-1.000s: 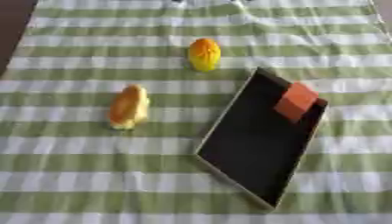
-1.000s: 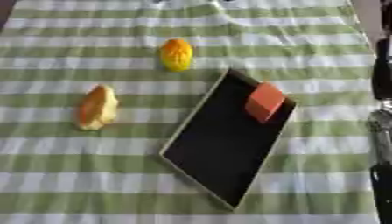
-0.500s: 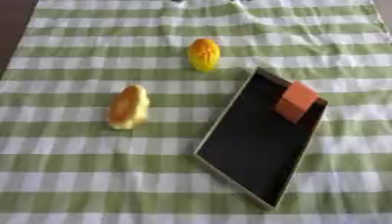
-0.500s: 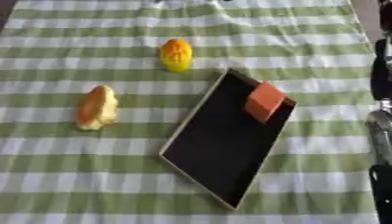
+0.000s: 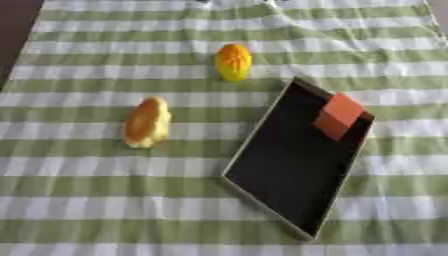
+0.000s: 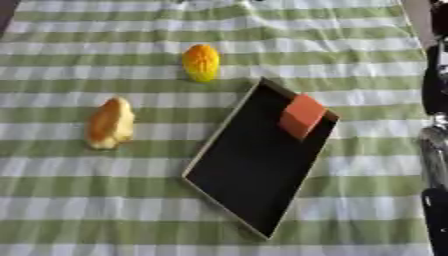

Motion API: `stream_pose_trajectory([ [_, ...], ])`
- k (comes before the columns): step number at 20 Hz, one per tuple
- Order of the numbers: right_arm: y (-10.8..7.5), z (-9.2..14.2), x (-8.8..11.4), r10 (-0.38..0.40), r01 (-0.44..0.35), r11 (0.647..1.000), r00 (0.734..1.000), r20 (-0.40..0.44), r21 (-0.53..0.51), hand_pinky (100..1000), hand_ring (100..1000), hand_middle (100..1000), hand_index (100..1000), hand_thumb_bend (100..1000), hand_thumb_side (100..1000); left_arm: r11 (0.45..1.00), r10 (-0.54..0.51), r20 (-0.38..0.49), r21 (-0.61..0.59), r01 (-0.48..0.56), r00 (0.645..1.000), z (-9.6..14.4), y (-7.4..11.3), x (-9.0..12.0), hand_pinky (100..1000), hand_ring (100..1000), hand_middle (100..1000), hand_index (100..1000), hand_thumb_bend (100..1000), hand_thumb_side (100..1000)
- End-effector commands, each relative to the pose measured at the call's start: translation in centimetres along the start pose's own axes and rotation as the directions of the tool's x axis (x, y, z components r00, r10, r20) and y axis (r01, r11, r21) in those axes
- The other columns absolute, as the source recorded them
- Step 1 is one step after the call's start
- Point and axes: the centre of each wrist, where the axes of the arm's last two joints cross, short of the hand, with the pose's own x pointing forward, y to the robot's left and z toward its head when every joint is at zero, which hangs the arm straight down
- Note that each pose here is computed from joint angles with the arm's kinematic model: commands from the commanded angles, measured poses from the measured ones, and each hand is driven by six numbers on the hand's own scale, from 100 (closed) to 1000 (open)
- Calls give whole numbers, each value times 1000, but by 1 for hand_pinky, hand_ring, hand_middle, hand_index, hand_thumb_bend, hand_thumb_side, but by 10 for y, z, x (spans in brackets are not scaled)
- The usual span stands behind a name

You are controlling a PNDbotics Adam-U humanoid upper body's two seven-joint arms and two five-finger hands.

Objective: Pick up objects on the table and place them in the box.

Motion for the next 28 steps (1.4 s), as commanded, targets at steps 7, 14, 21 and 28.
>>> stream_pose_trajectory([
  [7,-2,-6,5,5,-5,999,1000,1,39,941,831,644,795,100,470,954,-98,74,-279,115,992,-27,4,2,726,789,742,893,100,328],
  [14,-9,-6,7,23,-23,999,1000,-1,30,939,830,642,794,100,470,935,-99,35,-338,106,994,-29,-5,4,735,796,747,892,100,396],
  [21,-13,1,8,53,-52,997,999,1,61,938,830,638,793,100,470,925,-78,59,-368,94,995,-47,-13,15,739,800,751,890,100,432],
  [28,-13,4,7,60,-60,995,998,-6,74,938,829,633,793,100,470,897,-36,85,-436,70,996,-66,-30,16,755,815,768,896,100,461],
])
